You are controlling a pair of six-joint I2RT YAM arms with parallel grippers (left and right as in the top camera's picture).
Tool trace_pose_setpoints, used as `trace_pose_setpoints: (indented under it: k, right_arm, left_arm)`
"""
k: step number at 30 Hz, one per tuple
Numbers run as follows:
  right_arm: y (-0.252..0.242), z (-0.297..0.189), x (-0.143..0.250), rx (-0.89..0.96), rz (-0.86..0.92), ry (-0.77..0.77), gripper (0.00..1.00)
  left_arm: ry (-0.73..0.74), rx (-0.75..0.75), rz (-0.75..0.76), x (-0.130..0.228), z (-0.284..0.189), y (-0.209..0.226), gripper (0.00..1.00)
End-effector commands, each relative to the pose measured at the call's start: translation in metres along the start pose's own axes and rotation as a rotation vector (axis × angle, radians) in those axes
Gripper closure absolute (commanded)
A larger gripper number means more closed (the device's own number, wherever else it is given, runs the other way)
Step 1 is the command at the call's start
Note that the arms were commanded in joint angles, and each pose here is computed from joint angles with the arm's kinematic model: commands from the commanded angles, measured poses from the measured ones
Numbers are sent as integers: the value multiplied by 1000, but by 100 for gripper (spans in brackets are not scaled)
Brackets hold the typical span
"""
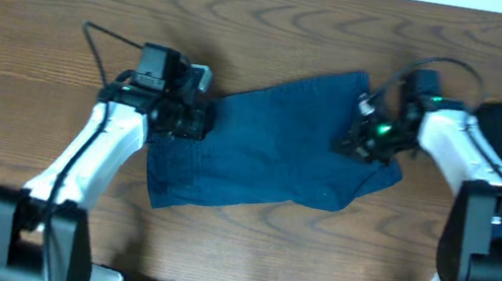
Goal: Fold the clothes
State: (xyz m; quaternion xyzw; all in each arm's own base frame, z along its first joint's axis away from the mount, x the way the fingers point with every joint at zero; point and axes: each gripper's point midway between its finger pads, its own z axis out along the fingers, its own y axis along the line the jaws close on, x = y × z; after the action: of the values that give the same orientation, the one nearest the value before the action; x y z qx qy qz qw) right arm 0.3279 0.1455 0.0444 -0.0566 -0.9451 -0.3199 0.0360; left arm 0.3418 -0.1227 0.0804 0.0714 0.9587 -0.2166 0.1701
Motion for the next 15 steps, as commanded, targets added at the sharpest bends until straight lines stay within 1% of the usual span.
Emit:
trace_pose_setpoints:
  k: [1, 4, 7, 9, 11, 15]
  right_arm:
    - [-34, 28, 23, 240, -5, 45, 91]
    - [-61, 42, 40, 385, 30, 61, 92]
    - [-86, 50, 61, 451, 103, 101, 96]
    - [-105, 49, 76, 496, 168, 122, 99]
    - [-119, 45, 89, 524, 248, 141, 99]
    - [-128, 35, 99, 532, 317, 170, 98]
  left_arm:
    - [47, 3, 47, 4, 27, 8, 75]
    - [79, -39, 19, 9, 45, 30, 75]
    - [94, -115, -21, 13, 49, 57, 75]
    - [76, -138, -47, 9, 43, 70, 75]
    - [46, -149, -74, -1, 32, 80, 75]
    - [6, -167, -114, -19, 5, 91, 74]
